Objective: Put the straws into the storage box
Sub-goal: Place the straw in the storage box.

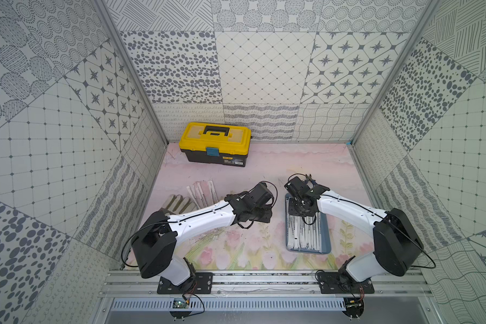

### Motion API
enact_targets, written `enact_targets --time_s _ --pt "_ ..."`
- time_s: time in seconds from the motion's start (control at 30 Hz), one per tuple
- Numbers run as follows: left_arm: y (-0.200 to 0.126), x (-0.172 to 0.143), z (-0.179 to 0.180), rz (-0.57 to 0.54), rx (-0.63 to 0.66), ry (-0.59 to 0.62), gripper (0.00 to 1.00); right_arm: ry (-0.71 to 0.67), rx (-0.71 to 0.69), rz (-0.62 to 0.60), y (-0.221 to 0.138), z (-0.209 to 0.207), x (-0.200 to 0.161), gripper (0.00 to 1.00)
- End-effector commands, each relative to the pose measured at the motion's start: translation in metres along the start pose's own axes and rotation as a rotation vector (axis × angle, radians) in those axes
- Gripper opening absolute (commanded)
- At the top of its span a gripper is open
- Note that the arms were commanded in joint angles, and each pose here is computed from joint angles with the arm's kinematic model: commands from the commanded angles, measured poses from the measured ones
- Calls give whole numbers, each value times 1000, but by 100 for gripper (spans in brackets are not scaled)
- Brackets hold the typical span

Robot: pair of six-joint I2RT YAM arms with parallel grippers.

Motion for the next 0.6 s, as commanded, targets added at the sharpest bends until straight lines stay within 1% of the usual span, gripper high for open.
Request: enact_targets --time_s 0.0,0.13,0.27,0.37,0.47,0.57 --pt "12 6 -12 -6 -54 23 45 20 28 5 15 10 -1 9" --pt "13 1 -10 0 -51 21 45 -3 10 30 25 12 -6 10" --pt "7 1 -3 -19 -30 15 45 -24 -10 48 29 12 -11 12" --pt "1 3 6 -35 -16 -6 45 -36 -20 47 28 11 -15 16" --pt "-7 3 19 -46 2 -32 44 -53 -20 35 16 14 -15 21" --pt "-24 2 42 -65 57 -72 44 -79 2 -4 -15 21 -12 26"
Point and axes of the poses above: each gripper's point midway between its finger pads, its own y axis out along the fingers, its own z axis along the line the jaws close on, x = y × z, the point moved 8 cm from there along -y, back along the fingers, and after that the axes turned 15 degrees about y, right-handed, at the moved point
